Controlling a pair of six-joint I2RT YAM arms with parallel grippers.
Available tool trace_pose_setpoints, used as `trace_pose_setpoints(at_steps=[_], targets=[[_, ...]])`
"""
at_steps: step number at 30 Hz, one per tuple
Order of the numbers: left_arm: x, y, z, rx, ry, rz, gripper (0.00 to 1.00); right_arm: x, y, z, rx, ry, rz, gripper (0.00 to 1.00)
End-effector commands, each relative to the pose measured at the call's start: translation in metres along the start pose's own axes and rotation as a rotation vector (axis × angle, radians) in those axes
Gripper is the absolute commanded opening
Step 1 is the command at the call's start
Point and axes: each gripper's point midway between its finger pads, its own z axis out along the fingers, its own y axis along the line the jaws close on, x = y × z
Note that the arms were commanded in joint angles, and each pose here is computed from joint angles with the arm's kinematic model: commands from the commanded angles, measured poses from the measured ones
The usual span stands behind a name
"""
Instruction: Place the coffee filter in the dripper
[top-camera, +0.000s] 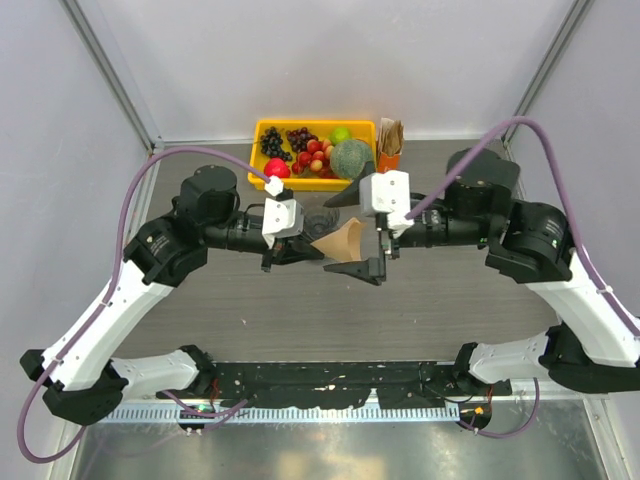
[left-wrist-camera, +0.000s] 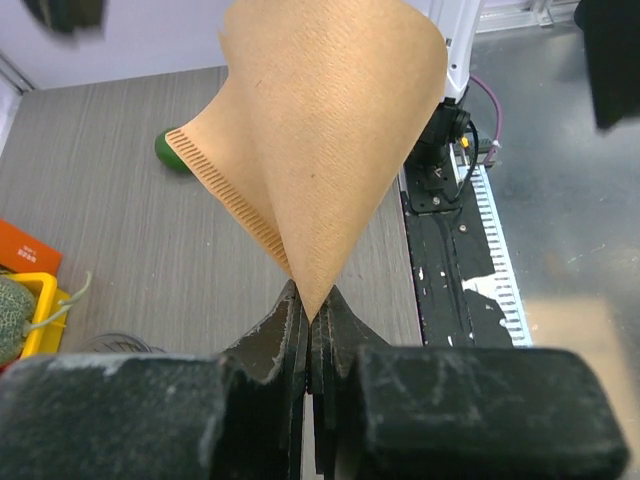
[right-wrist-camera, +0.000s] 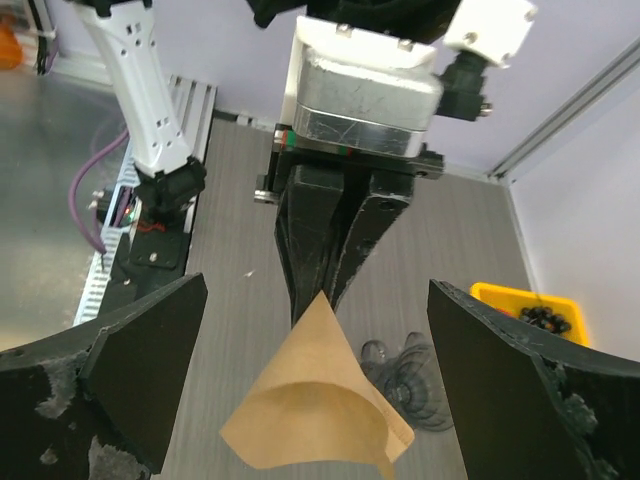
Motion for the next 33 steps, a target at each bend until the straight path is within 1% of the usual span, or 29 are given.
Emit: trace_pose_setpoints(at_steps=[1,2,5,6,7,8,9,10,12,13,14,17,19,20,21,22,23,24,26,28,31,33], targets=[[-0.013,0.0,-0.004,-0.011,-0.011,0.05,0.08,0.008,0.008,-0.003,-0.03,0.073,-0.008,0.98],[-0.013,-0.001,-0.004,-0.008,-0.012,0.049,0.09,0.012,0.009,-0.002,-0.036,0.091,-0.009,0.97],[-0.013,-0.001,-0.004,-0.011,-0.012,0.05,0.09,0.023,0.009,-0.002,-0.04,0.137,-0.018,0.85],[-0.014,-0.001,-0.005,-0.013,-0.011,0.051,0.1,0.029,0.011,-0.001,-0.046,0.155,-0.017,0.83],[-0.013,-0.001,-0.005,-0.01,-0.01,0.049,0.11,0.031,0.01,-0.002,-0.039,0.164,-0.021,0.79],[-0.013,-0.002,-0.005,-0.007,-0.009,0.049,0.11,0.037,0.009,-0.002,-0.035,0.186,-0.023,0.77],[-0.014,-0.002,-0.005,-0.003,-0.009,0.051,0.12,0.039,0.009,-0.002,-0.032,0.192,-0.026,0.72],[-0.013,-0.004,-0.005,0.006,-0.005,0.051,0.12,0.042,0.009,-0.003,-0.031,0.206,-0.032,0.7],[-0.014,-0.004,-0.005,0.011,0.0,0.053,0.13,0.046,0.007,-0.002,-0.028,0.225,-0.034,0.58],[-0.014,-0.004,-0.005,0.016,0.005,0.053,0.13,0.047,0.007,-0.002,-0.026,0.231,-0.034,0.56],[-0.013,-0.004,-0.005,0.018,0.01,0.052,0.13,0.047,0.005,-0.002,-0.02,0.233,-0.036,0.5],[-0.014,-0.005,-0.006,0.021,0.009,0.054,0.13,0.047,0.003,-0.001,-0.008,0.236,-0.036,0.38],[-0.013,-0.006,-0.006,0.022,0.011,0.061,0.15,0.045,0.001,-0.002,0.006,0.232,-0.031,0.31],[-0.01,-0.006,-0.006,0.022,0.015,0.063,0.17,0.044,-0.001,-0.003,0.015,0.227,-0.033,0.25],[-0.01,-0.006,-0.007,0.021,0.016,0.067,0.19,0.042,-0.002,-0.003,0.023,0.221,-0.026,0.22],[-0.009,-0.006,-0.007,0.017,0.017,0.069,0.27,0.043,-0.003,-0.002,0.03,0.221,-0.022,0.14],[-0.009,-0.006,-0.009,0.009,0.018,0.069,0.4,0.041,-0.002,-0.003,0.032,0.215,-0.018,0.12],[-0.01,-0.007,-0.01,0.003,0.013,0.072,0.48,0.041,-0.002,-0.004,0.033,0.214,-0.015,0.07],[-0.013,-0.008,-0.015,-0.017,-0.001,0.083,0.6,0.04,-0.001,-0.005,0.032,0.208,-0.01,0.05],[-0.018,-0.009,-0.018,-0.036,-0.023,0.096,0.65,0.04,0.002,-0.005,0.021,0.206,-0.008,0.05],[-0.029,-0.012,-0.021,-0.036,-0.067,0.104,0.66,0.041,0.007,-0.004,-0.009,0.207,-0.004,0.05],[-0.034,-0.013,-0.018,-0.013,-0.08,0.081,0.63,0.042,0.008,-0.002,-0.021,0.21,-0.001,0.05]])
